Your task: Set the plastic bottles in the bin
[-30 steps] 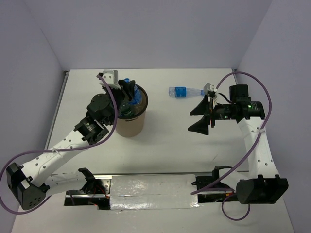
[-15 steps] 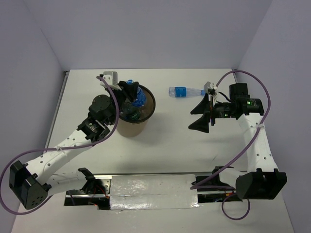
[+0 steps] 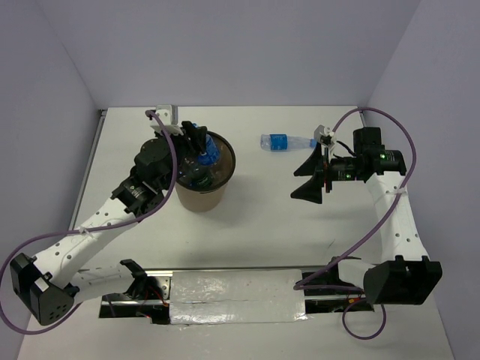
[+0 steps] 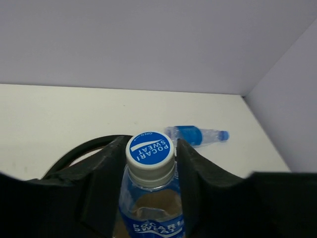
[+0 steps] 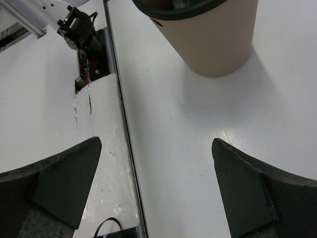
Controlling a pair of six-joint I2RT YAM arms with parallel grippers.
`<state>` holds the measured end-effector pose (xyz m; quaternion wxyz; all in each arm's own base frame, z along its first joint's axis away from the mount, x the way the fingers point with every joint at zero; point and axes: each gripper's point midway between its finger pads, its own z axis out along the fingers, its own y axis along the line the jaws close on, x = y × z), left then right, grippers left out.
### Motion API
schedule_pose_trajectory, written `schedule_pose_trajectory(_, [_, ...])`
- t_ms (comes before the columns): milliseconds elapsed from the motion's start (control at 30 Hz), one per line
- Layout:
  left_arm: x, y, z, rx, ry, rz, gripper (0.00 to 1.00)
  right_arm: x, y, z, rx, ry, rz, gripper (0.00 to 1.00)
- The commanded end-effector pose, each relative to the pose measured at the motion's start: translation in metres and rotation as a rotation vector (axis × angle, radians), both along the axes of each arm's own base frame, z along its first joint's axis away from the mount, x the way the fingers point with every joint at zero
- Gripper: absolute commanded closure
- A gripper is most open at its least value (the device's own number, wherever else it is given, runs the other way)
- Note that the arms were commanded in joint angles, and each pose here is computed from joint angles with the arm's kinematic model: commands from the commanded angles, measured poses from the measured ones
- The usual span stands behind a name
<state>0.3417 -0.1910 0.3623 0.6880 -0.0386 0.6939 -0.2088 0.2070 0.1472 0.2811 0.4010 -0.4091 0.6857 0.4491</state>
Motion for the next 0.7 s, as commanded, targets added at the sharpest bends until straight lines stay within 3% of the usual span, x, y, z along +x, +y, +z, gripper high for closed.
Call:
schedule_pose_trajectory(0, [-0.004, 0.02, -0.052, 0.228, 0.148, 0.042, 0.4, 0.009, -0.001, 0.013, 0.014, -0.051, -0.004, 0.0])
schedule_pose_trajectory(167, [-0.006, 0.03, -0.048, 0.236, 0.141, 0.071, 0.23, 0.015, -0.002, 0.01, 0.015, -0.04, -0.009, 0.0])
schedule_pose_trajectory(267, [-0.006, 0.033, -0.043, 0.235, 0.131, 0.079, 0.19, 0.017, -0.002, 0.008, 0.015, -0.033, -0.006, 0.0])
schedule_pose_trajectory(667, [0.003, 0.031, -0.032, 0.243, 0.123, 0.075, 0.16, 0.023, -0.003, 0.006, 0.01, -0.023, -0.013, 0.0])
